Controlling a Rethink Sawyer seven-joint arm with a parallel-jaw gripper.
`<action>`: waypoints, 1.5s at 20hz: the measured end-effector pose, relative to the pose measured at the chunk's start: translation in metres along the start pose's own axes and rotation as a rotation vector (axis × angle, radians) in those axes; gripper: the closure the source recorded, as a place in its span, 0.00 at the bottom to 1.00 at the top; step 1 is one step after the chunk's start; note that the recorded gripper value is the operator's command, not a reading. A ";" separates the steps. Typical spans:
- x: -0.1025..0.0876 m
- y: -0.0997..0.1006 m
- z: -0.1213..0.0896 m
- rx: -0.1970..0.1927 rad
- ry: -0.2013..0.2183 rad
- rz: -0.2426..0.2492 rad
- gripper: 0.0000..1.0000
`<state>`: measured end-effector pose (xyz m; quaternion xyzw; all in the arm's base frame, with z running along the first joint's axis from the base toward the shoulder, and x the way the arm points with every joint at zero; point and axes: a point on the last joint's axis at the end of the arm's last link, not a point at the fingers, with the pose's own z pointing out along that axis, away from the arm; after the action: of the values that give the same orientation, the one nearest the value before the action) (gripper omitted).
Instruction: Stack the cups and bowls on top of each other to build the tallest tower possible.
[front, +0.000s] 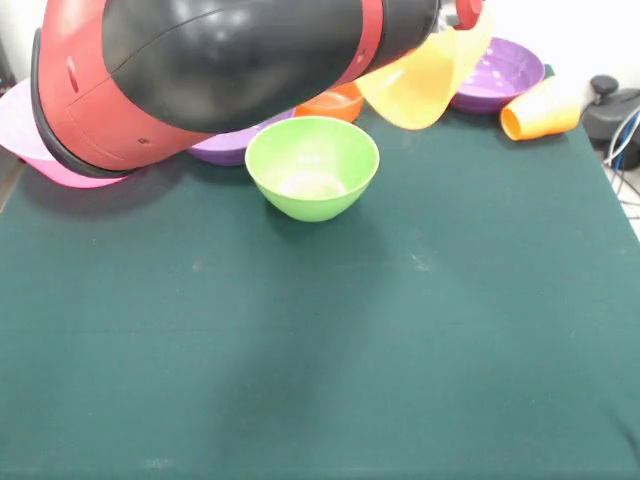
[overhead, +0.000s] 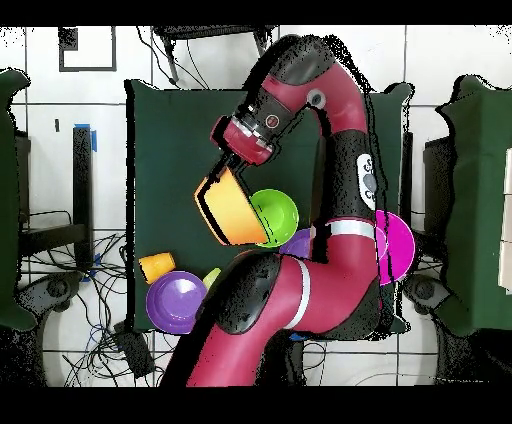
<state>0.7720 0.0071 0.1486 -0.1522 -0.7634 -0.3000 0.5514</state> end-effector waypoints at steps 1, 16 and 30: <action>-0.001 0.000 0.001 -0.004 -0.026 0.012 1.00; -0.047 -0.001 -0.010 -0.094 -0.462 0.094 1.00; -0.082 -0.002 0.030 -0.081 -0.293 0.091 1.00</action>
<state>0.7767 0.0325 0.0656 -0.2512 -0.8153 -0.2797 0.4405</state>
